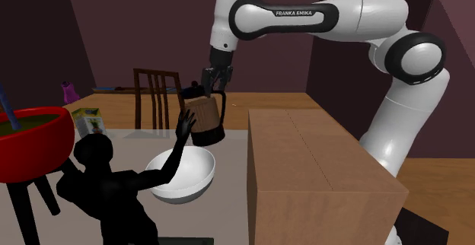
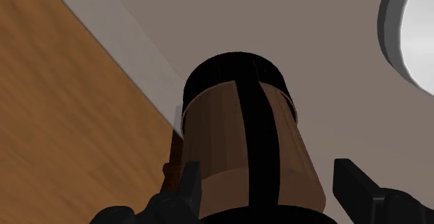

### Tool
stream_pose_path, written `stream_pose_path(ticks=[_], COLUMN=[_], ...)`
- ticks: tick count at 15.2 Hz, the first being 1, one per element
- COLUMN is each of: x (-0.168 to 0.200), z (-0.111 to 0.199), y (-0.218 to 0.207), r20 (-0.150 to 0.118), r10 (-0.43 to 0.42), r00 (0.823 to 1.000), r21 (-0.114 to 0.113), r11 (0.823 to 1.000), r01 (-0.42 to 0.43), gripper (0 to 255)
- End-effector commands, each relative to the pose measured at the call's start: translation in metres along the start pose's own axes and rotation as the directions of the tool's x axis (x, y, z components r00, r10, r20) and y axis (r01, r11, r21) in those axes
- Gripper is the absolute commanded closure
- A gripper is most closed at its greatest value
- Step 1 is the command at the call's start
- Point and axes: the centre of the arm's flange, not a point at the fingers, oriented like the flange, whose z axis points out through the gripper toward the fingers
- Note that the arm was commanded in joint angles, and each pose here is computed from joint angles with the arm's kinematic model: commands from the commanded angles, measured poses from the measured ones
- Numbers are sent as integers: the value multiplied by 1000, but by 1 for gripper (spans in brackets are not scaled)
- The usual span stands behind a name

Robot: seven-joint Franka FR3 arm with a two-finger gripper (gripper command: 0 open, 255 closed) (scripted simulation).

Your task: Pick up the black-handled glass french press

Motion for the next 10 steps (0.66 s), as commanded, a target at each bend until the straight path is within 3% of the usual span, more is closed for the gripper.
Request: stream_pose_path(ticks=[1,10], x=[1,10], z=[-13,-50], y=[-2,-4], r20=[-3,-3], r10=[0,0], r00=[1000,1000], r21=[1,1], r11=[1000,1000], r01=[0,0], gripper=[255,255])
